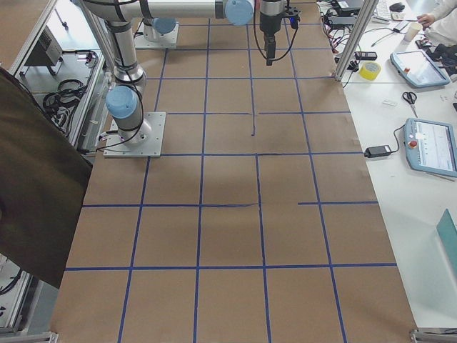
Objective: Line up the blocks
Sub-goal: 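Lower the orange cube between the purple and pink cubes, release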
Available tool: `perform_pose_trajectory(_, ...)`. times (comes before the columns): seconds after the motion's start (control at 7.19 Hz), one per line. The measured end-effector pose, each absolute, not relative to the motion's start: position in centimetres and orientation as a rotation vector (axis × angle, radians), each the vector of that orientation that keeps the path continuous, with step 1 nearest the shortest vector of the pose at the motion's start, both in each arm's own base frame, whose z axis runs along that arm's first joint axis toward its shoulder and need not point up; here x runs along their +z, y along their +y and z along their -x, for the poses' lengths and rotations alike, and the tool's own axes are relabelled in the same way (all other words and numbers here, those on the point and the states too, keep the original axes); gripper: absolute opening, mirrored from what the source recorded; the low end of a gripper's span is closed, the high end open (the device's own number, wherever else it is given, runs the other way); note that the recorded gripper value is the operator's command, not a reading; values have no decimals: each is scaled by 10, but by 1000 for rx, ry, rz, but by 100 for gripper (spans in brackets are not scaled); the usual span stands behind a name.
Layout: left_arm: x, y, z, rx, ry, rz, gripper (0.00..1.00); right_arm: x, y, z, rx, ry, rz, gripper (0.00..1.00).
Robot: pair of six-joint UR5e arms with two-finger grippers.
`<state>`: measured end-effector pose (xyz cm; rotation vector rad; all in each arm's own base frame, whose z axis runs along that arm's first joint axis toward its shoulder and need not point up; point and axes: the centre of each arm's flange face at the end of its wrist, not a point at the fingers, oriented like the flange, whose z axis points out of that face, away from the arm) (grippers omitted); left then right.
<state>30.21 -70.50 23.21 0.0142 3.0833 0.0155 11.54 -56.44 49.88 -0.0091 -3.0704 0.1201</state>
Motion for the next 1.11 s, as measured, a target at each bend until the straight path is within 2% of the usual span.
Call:
perform_pose_trajectory(0.7,237,-707,-305,-18,3062,-73,0,499,-564,-117,121,-3070,6,100)
perform_pose_trajectory(1.11,214,-699,-300,27,3085,-99,0,498,-564,-117,120,-3071,6,100)
